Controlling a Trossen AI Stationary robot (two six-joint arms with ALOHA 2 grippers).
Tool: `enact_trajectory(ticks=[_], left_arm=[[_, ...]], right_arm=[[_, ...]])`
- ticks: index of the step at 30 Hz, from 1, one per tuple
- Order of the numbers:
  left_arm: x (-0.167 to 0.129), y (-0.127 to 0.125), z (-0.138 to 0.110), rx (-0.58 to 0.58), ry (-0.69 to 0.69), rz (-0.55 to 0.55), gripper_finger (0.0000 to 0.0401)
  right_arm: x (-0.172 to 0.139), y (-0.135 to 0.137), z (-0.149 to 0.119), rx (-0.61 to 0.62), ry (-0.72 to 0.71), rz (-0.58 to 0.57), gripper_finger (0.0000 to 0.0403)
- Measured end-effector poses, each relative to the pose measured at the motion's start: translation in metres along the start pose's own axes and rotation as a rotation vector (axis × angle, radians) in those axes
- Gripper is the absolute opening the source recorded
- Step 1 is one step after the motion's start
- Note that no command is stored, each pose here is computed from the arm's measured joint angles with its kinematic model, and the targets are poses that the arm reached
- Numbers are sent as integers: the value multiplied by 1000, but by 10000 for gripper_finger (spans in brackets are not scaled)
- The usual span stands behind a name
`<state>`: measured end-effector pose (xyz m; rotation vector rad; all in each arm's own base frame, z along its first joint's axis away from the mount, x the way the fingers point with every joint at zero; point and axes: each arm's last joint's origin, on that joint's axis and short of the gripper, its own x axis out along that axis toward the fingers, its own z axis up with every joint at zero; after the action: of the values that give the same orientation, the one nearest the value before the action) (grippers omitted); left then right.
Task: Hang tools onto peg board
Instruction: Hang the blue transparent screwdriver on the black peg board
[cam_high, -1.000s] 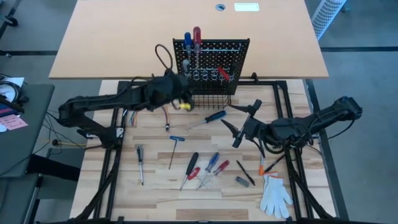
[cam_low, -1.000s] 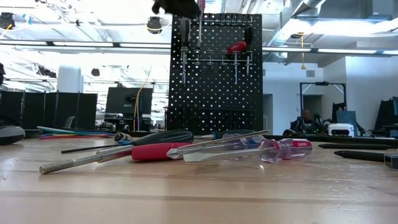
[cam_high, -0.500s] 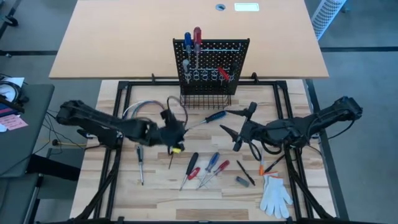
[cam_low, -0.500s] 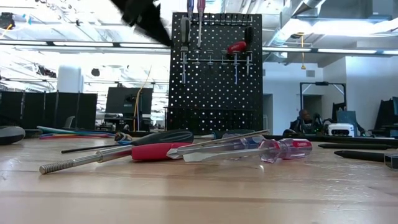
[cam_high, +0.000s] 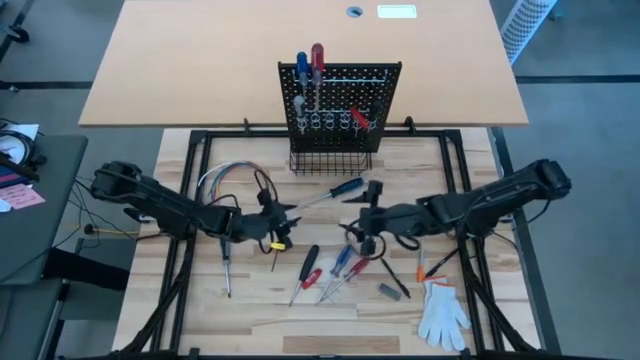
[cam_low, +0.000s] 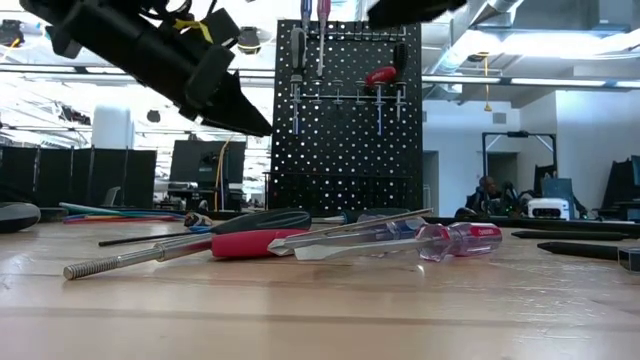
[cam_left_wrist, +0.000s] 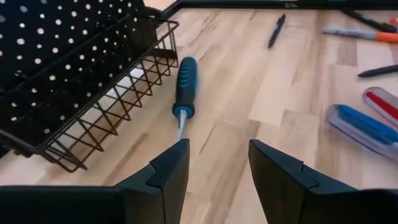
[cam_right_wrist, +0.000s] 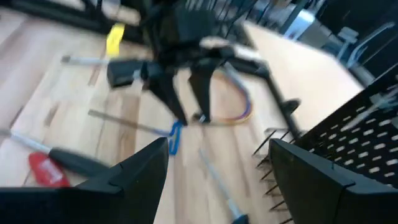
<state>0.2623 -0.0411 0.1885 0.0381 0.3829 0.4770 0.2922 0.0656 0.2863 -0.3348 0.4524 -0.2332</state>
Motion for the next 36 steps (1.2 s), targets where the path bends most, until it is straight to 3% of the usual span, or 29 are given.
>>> enact_trajectory(ticks=[8, 17, 22, 26, 31, 36], left_arm=[[0, 0, 10, 72, -79, 0, 159], [4, 5, 15, 93, -114, 21, 159], [4, 5, 13, 76, -100, 23, 159], [4, 6, 13, 79, -94, 23, 159], [5, 6, 7, 71, -47, 25, 159], [5, 7, 3, 54, -13, 28, 159]], right_arm=[[29, 1, -20, 60, 128, 5, 285], [61, 24, -50, 164, 294, 280, 285], [80, 60, -76, 65, 377, 368, 285], [100, 60, -94, 69, 433, 377, 285], [105, 47, -97, 89, 445, 431, 285], [87, 32, -71, 92, 334, 406, 285]])
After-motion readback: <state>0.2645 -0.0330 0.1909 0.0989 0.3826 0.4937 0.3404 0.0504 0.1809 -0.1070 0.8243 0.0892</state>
